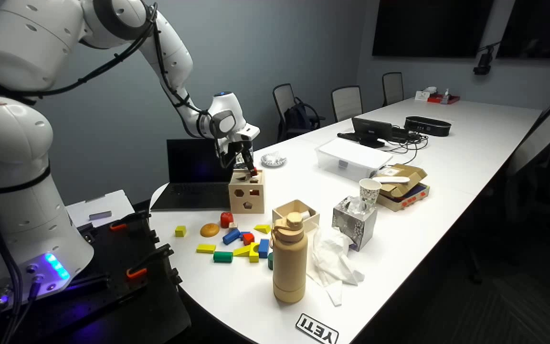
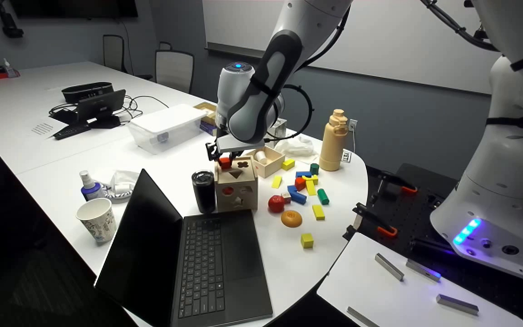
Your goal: Put the orange block inside the wooden toy box.
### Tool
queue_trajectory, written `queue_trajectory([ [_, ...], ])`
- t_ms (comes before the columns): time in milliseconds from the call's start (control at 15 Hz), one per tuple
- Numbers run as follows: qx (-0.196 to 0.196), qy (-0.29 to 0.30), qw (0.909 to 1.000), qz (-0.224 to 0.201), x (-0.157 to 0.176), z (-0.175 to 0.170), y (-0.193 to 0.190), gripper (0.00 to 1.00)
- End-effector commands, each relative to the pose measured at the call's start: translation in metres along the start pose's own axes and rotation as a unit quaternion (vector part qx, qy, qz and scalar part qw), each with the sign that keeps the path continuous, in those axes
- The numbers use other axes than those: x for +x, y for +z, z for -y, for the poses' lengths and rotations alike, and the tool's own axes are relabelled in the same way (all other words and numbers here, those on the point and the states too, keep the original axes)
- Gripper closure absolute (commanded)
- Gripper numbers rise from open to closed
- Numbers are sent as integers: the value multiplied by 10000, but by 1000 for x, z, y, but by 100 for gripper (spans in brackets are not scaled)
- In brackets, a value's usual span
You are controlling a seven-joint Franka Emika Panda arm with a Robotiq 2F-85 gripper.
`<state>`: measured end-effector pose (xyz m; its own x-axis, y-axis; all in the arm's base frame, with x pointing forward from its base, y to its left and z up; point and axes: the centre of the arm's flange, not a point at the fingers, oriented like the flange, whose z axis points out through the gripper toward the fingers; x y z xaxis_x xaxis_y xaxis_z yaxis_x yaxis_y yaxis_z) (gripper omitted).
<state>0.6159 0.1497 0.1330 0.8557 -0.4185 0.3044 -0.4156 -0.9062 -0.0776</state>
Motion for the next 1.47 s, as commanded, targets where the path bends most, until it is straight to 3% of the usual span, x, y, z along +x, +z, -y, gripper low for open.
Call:
queue_trajectory([
  [0, -71, 221, 9997, 117, 4, 5, 2, 88],
  [1000, -248, 686, 9972, 143, 3, 5, 8, 88],
  [1067, -233, 702, 9972, 145, 2, 5, 7, 56],
  [1133, -224, 670, 9974, 147, 1, 5, 6, 36],
  [1400, -246, 649, 9975, 97, -4, 6, -5, 8],
])
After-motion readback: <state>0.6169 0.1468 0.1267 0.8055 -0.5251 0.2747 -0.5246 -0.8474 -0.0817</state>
